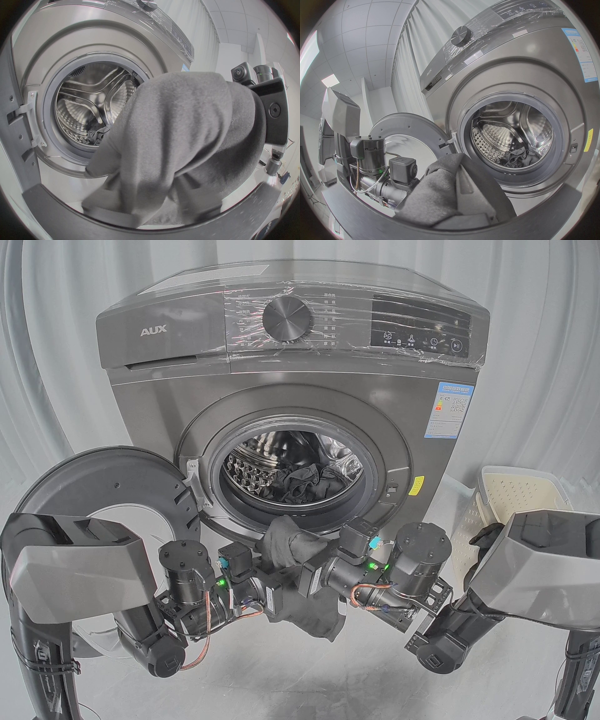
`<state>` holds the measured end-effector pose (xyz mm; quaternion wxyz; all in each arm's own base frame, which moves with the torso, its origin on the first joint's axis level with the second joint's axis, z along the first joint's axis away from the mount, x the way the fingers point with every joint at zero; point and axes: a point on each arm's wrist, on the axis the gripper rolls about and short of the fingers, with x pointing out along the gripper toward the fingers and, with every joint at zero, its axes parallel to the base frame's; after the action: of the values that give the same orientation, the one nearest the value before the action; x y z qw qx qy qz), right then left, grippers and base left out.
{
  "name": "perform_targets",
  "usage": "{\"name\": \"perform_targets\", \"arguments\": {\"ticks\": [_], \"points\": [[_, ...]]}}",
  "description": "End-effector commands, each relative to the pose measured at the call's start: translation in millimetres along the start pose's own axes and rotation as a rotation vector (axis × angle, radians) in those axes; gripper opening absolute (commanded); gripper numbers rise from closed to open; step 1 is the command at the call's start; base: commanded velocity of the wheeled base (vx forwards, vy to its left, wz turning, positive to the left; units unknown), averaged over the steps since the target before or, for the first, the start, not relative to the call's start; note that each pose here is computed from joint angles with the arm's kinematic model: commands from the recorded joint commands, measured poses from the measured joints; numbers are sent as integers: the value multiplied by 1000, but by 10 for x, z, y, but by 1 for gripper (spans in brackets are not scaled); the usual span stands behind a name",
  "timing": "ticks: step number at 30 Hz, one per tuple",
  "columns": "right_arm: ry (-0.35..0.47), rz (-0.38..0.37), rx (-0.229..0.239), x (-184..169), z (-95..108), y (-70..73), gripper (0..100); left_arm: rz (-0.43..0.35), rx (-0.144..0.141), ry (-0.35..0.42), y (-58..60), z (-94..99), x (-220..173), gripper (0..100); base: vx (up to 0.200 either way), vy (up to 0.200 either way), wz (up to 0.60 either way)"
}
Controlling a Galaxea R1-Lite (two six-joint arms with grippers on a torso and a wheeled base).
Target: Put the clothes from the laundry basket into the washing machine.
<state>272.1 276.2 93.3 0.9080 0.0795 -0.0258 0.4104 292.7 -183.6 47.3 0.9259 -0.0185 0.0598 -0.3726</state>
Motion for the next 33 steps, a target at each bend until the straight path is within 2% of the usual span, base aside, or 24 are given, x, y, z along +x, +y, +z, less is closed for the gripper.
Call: {"name": "perform_targets", "arguments": {"ticks": [1,6,14,15,18,20,25,29,30,33], "points": [[2,-1,0,-3,-4,-11,0,-2,-1,-1,4,-11,20,0,0,0,0],[0,-15,-1,-6,2,-59,0,2,5,-7,0,17,4,0,0,0,0],[28,-59,9,-88,-32,-155,0,85,14,-64,38,192,-51,0,0,0,0],[45,-63,11,-131,-51,-154,100,101,12,-74,29,231,-75,0,0,0,0],[43,-71,19,-150,-47,-170,100,110,5,-84,23,267,-97,0,0,0,0],[67,-136,18,-266,-35,-305,100,130,5,-95,24,308,-128,0,0,0,0],[192,-220,19,-661,-158,-485,100,159,-7,-139,-25,493,-300,0,0,0,0],[252,-227,29,-882,-182,-493,100,146,-20,-148,-105,566,-438,0,0,0,0],[264,-228,29,-967,-157,-493,100,134,-23,-145,-156,576,-495,0,0,0,0],[282,-240,31,-1109,-115,-482,100,151,-23,-151,-180,610,-578,0,0,0,0]]}}
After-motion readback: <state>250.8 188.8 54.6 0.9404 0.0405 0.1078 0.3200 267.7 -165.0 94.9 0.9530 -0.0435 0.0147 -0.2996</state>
